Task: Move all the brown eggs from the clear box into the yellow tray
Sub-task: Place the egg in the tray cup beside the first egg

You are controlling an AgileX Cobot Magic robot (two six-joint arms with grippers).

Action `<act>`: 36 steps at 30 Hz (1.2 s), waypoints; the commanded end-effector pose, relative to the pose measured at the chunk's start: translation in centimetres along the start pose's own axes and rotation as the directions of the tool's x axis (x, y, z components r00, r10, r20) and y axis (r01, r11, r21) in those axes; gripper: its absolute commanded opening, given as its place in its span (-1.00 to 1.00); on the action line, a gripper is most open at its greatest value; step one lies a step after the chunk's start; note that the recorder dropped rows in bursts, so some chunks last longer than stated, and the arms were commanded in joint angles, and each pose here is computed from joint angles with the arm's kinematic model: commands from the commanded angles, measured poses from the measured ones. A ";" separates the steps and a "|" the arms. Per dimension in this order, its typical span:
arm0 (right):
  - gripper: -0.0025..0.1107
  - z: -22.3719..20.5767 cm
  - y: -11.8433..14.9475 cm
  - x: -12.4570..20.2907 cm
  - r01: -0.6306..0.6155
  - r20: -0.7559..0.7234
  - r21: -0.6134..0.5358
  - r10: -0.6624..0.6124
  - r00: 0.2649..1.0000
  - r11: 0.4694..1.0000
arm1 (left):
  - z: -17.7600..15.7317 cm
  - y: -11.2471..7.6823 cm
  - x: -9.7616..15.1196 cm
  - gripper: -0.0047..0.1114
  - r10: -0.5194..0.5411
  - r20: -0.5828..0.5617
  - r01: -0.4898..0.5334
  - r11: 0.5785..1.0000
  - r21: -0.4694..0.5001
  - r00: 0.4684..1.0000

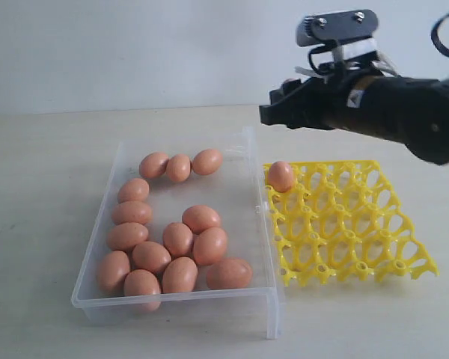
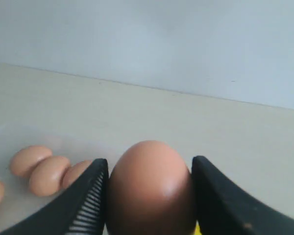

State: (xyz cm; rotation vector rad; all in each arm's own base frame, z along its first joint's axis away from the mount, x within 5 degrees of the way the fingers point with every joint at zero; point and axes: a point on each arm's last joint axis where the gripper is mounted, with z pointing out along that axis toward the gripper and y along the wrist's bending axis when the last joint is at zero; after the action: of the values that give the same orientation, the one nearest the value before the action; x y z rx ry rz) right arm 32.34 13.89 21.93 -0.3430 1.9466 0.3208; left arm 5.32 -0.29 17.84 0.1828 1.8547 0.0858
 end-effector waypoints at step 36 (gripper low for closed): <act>-0.96 5.2 -5.0 9.8 -0.221 0.018 0.105 0.220 0.975 0.970 | -0.1 0.0 -0.2 -0.92 -0.001 0.017 0.001 1.000 -0.001 1.000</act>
State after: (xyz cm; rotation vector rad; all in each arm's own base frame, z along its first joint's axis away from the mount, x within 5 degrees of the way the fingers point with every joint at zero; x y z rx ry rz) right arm 34.71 10.61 10.45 -0.0716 1.9966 0.3665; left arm 5.32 -0.29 17.84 0.1828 1.8547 0.0858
